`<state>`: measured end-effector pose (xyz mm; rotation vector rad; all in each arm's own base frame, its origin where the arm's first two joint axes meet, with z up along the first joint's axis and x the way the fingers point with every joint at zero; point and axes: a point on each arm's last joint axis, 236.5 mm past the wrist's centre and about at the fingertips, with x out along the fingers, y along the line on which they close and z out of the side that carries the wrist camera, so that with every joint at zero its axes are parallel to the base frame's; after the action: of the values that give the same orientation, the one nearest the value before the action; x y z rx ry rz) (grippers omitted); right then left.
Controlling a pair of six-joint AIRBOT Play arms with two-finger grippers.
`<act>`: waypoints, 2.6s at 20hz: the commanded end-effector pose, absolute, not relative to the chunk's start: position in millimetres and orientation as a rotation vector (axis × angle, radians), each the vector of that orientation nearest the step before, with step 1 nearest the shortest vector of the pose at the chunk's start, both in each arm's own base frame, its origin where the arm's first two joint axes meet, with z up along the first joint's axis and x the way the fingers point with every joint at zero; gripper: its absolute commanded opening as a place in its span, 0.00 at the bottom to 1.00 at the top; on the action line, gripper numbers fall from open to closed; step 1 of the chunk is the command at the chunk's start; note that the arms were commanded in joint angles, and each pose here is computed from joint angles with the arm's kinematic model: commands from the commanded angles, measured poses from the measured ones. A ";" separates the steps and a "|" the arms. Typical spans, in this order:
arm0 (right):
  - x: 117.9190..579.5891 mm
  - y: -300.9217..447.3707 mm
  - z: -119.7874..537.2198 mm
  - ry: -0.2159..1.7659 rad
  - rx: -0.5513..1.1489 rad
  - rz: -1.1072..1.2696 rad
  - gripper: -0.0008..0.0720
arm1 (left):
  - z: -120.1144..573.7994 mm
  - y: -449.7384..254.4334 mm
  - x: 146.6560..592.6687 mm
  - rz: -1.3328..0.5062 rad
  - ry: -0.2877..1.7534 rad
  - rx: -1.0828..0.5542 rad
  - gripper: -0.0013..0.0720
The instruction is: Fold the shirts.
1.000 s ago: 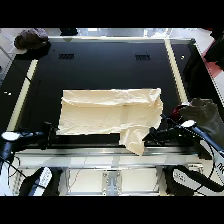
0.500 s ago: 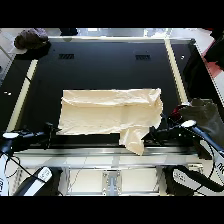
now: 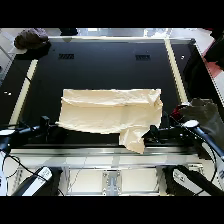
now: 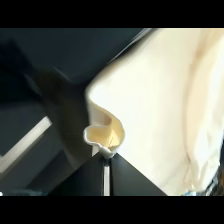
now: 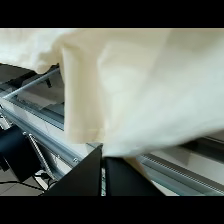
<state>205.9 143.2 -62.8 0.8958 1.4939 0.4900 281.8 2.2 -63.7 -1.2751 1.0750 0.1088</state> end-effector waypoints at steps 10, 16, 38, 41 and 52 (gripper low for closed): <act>199.0 144.1 49.1 1.142 0.761 0.510 0.03 | 74.1 16.5 279.1 -0.065 0.718 -0.980 0.03; 290.8 98.9 101.9 0.927 0.597 0.393 0.03 | 91.0 45.5 291.5 -0.003 0.841 -0.638 0.03; 468.6 77.7 -54.7 1.129 0.507 0.272 0.03 | -83.4 35.6 454.6 0.022 1.218 -0.191 0.03; 468.7 77.7 -54.0 1.128 0.507 0.272 0.03 | -81.3 35.2 453.2 0.020 1.220 -0.192 0.05; 463.1 -1.9 130.6 0.941 0.142 0.233 0.49 | 90.7 56.1 453.5 0.061 0.832 -0.160 0.90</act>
<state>475.6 34.9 78.5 0.2470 0.9988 0.3085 452.5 50.9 28.5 -0.1759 0.9997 0.0465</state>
